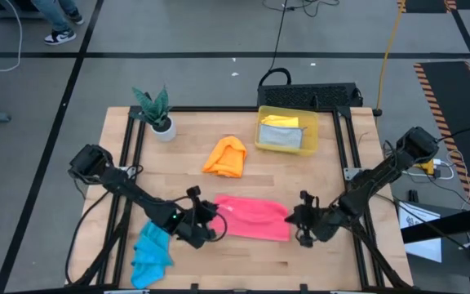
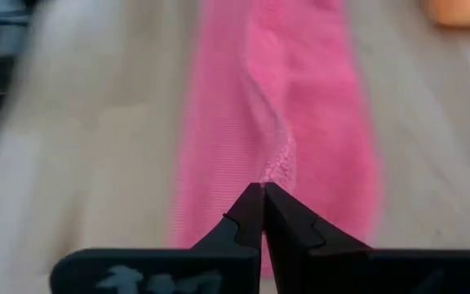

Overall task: Fold microfiber towels
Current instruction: Fold the pink kitchen towel

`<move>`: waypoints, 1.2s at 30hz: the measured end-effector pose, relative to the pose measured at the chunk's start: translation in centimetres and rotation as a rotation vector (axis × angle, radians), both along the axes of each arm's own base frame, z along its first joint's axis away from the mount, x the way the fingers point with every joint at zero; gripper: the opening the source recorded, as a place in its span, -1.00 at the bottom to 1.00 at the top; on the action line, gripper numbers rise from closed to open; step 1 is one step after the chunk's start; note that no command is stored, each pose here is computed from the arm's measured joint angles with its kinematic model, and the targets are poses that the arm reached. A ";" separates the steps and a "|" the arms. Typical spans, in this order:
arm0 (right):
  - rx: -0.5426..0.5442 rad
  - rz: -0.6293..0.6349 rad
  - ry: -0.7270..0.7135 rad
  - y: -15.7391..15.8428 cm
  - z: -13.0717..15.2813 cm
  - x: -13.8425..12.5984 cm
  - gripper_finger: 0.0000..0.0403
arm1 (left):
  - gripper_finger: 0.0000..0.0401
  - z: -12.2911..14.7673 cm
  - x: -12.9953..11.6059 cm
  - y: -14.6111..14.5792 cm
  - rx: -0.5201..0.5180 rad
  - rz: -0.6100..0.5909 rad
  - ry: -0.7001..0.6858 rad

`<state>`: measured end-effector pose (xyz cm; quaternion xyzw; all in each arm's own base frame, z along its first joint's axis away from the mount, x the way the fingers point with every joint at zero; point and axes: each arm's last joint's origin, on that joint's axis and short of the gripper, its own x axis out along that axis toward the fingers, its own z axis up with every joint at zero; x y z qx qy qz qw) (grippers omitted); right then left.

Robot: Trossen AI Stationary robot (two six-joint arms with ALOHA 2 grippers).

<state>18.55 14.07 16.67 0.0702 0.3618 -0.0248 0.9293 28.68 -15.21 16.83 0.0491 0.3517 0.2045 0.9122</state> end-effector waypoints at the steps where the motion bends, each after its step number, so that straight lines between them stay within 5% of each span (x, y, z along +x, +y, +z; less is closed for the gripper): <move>1: -0.004 -0.038 0.012 -0.5 -0.2 0.1 -1.00 | -0.97 -0.2 0.0 0.4 0.005 0.018 -0.002; 11: -0.005 -0.239 0.095 -4.7 -3.7 -0.3 -1.00 | -0.91 -3.3 -0.7 3.8 -0.047 0.153 -0.026; 22: -0.004 -0.169 -0.024 -5.9 -4.7 0.0 -0.95 | -0.91 -3.8 -0.6 3.8 -0.133 0.114 -0.032; 36: -0.102 -0.233 -0.063 -7.5 -5.4 -0.3 -0.66 | -0.90 -4.0 -0.7 3.7 -0.177 0.077 0.014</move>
